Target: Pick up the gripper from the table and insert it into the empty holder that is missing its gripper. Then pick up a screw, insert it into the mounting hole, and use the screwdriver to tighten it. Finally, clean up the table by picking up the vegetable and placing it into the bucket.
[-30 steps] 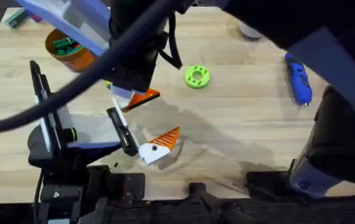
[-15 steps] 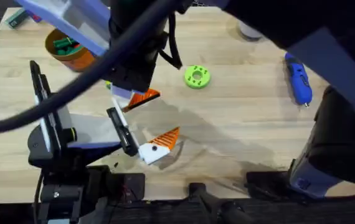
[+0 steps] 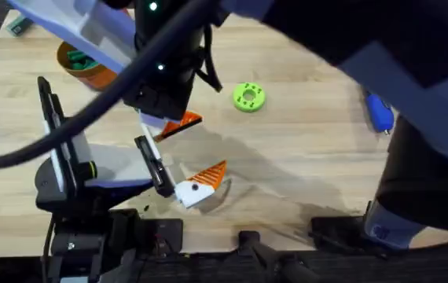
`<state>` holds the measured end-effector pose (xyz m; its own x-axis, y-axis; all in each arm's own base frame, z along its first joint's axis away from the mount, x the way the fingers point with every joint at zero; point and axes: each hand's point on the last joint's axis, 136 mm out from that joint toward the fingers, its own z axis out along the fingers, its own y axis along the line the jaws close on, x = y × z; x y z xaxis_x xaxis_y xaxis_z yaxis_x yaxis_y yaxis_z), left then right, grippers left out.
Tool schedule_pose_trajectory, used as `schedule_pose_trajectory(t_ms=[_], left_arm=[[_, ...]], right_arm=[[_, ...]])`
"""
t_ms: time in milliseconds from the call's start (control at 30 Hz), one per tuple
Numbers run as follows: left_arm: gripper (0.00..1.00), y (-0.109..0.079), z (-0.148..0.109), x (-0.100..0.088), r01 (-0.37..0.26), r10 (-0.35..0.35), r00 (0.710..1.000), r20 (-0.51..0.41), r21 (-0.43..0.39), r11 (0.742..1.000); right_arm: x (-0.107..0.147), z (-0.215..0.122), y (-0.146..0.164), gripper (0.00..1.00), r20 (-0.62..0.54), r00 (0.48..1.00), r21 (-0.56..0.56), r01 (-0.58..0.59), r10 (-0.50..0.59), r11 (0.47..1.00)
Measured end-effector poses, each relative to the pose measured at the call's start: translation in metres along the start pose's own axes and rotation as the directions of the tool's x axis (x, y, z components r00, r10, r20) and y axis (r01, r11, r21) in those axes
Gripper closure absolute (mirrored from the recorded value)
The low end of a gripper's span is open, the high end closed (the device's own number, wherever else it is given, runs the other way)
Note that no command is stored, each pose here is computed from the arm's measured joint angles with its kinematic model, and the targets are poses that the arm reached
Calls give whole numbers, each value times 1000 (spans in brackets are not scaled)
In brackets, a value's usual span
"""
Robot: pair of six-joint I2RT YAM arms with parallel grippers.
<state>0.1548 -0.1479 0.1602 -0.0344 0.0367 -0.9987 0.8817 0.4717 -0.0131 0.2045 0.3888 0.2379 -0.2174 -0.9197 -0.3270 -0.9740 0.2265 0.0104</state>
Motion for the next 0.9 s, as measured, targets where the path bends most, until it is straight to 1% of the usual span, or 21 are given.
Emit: schedule_pose_trajectory(t_ms=[167,900], left_arm=[[15,0,0,0,0,0,1000,0,0,1000],[16,0,0,0,0,0,1000,0,0,1000]], right_arm=[[1,8,-1,996,-18,1000,-5,-2,2,1000],[0,8,-1,996,-18,1000,-5,-2,2,1000]])
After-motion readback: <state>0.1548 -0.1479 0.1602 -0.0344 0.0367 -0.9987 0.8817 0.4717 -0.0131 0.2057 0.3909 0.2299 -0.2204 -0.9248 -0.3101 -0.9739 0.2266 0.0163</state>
